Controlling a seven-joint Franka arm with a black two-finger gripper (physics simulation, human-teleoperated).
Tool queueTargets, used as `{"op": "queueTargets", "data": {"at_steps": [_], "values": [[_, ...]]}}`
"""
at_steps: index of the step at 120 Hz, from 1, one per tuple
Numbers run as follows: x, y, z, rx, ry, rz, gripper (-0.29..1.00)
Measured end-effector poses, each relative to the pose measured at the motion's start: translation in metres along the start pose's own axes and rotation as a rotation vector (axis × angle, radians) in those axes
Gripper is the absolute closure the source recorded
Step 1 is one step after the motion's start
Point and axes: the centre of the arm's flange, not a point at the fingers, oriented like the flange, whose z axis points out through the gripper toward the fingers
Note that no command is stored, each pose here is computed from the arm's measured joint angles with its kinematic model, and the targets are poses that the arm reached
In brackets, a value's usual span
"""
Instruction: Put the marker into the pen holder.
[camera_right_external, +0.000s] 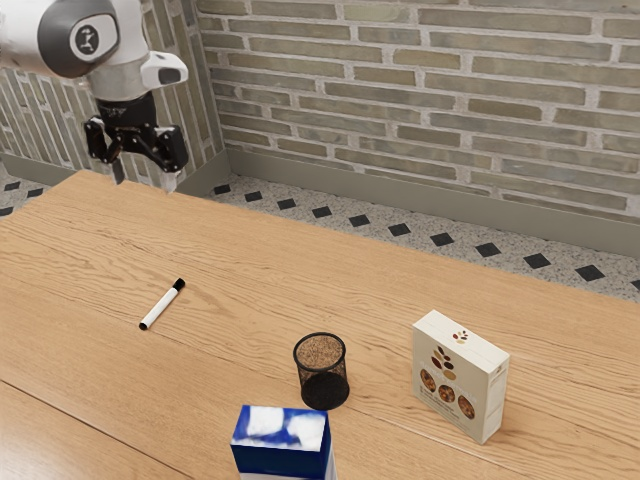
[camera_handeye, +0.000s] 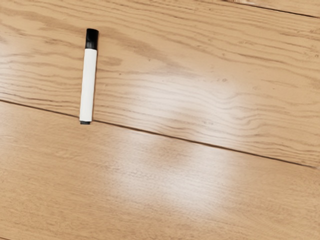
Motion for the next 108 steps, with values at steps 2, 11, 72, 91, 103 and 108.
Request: {"op": "queueTargets", "data": {"at_steps": [2, 11, 72, 91, 103, 108], "values": [[0.000, 0.001, 0.000, -0.002, 0.003, -0.001, 0.00], [0.003, 0.002, 0.002, -0.006, 0.011, -0.010, 0.00], [0.010, -0.035, 0.209, 0.026, -0.257, -0.126, 0.00], [0.019, -0.046, 0.242, 0.020, -0.243, -0.152, 0.00], [0.028, -0.053, 0.264, 0.015, -0.236, -0.163, 0.00], [0.032, -0.060, 0.272, 0.013, -0.233, -0.172, 0.00]]}}
